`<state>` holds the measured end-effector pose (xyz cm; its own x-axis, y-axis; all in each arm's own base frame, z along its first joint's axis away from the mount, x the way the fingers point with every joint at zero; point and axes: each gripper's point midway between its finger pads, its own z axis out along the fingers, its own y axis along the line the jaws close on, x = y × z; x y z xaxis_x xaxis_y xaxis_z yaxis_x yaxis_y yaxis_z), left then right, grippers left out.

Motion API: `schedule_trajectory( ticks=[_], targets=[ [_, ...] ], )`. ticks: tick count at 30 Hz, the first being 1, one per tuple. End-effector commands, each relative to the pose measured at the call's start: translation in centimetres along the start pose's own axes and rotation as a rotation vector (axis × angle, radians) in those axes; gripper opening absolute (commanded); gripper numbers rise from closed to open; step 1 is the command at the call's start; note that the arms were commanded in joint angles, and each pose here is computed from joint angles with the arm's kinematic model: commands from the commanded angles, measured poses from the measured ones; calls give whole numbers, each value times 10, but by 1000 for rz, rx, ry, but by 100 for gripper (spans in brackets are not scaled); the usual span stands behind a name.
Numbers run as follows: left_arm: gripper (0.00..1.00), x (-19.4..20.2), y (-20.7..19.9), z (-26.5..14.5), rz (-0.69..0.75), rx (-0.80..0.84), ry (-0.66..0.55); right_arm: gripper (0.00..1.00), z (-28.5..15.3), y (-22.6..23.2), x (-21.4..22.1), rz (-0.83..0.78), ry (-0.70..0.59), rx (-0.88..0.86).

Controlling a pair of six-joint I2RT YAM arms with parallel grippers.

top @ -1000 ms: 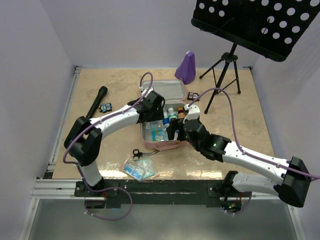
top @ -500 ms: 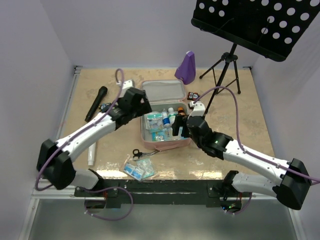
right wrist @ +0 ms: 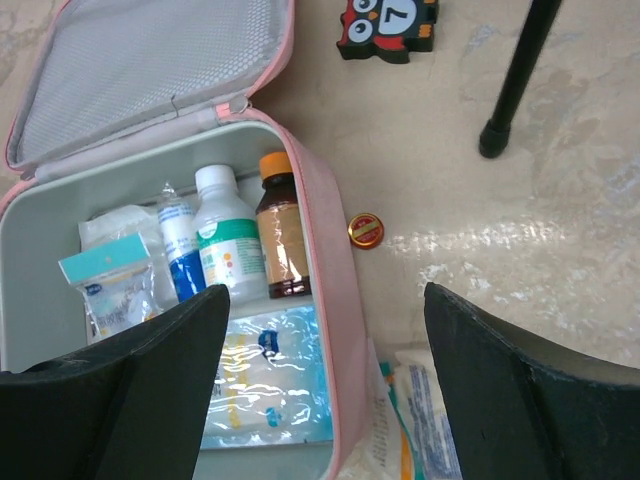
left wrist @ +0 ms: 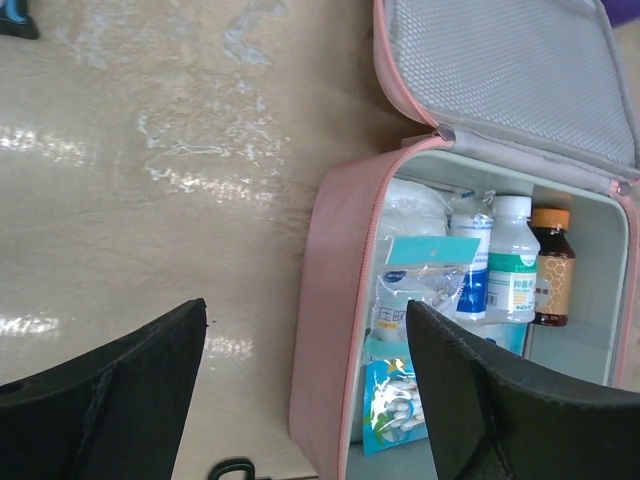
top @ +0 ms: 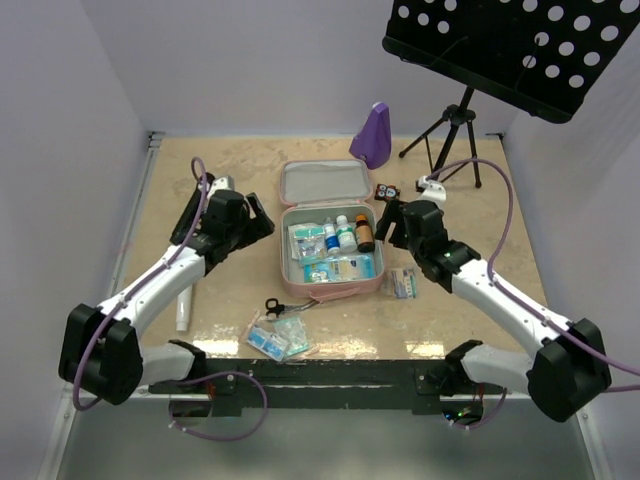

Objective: Organize the medicine kit
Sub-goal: Place the medical item at the medicine box.

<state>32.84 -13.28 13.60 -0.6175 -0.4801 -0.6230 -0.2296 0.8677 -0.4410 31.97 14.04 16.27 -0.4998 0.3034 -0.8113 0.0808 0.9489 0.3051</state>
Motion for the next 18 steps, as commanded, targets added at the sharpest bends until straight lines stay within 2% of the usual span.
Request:
schedule_trajectory(
  ticks=[1,10,15,18],
  targets=[
    [85,-5,-30,8,16,147,1,82,16,31,-22,68,-14,-99],
    [84,1,-31,21,75,147,37,88,64,46,-17,-2,19,-90],
    [84,12,-22,24,84,128,61,86,85,53,-6,-41,60,-96],
    [84,18,-17,24,92,119,71,82,94,66,-11,-39,40,-143]
  ],
)
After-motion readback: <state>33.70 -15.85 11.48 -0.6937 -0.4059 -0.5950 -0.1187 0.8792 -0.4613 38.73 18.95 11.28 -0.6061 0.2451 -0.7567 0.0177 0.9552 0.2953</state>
